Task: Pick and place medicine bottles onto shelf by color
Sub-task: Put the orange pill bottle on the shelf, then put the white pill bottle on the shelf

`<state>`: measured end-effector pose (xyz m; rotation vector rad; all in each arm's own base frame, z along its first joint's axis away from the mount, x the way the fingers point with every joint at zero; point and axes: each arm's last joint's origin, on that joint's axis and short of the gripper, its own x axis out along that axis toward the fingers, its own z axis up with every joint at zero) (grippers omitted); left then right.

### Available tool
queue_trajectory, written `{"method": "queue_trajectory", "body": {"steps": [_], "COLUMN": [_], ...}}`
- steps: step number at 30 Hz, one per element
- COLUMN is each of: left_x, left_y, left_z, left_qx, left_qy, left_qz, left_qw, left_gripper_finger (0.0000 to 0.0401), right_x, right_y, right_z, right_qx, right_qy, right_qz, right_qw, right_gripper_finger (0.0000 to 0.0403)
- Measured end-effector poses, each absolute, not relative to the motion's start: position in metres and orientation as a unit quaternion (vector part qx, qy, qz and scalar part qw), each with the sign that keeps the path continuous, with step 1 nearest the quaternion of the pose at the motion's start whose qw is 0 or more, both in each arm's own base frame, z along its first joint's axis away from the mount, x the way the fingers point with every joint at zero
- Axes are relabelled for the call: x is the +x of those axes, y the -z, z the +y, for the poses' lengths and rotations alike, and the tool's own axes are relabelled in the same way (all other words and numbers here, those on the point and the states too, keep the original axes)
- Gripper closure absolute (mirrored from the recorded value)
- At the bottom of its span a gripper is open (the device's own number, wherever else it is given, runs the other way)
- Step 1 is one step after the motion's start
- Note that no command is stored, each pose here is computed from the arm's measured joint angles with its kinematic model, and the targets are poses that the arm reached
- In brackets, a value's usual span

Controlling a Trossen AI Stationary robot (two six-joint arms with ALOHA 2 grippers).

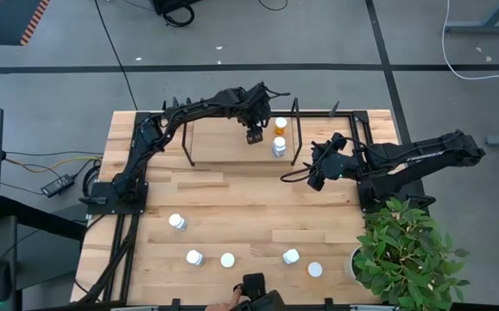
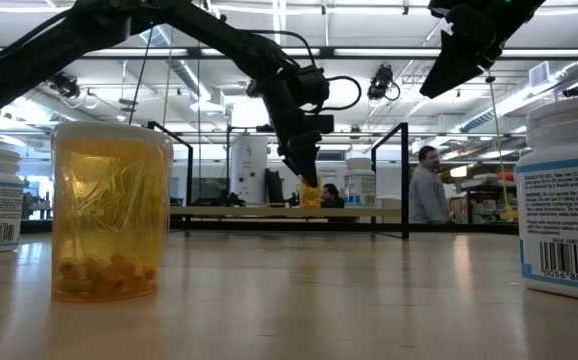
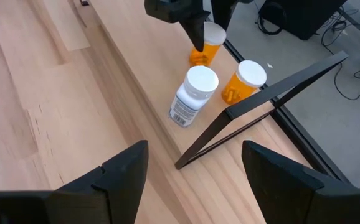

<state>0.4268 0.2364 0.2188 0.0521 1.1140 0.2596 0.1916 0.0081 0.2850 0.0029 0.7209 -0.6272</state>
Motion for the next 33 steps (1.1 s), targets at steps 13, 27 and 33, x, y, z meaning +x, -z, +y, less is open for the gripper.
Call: {"method": "queue_trajectory", "body": {"steps": [13, 27, 33], "left_x": [0.429, 0.43, 0.427], "left_y": [-0.22, -0.22, -0.229], "left_z": [0.237, 0.235, 0.232], "left_qx": [0.023, 0.022, 0.032], "left_qy": [-0.129, -0.129, -0.146], "left_qz": [0.516, 0.517, 0.518], "left_qw": [0.846, 0.846, 0.842], "left_gripper_finger": [0.0166, 0.0131, 0.0131], "right_x": [0.192, 0.192, 0.192], "right_y": [-0.285, -0.285, -0.285], "right_z": [0.008, 0.008, 0.009], "right_qx": [0.002, 0.004, 0.007], "right_qy": [0.302, 0.299, 0.293], "right_qz": [0.347, 0.348, 0.35], "right_qw": [0.888, 0.889, 0.89], "right_gripper_finger": [0.0136, 0.0136, 0.0136]}}
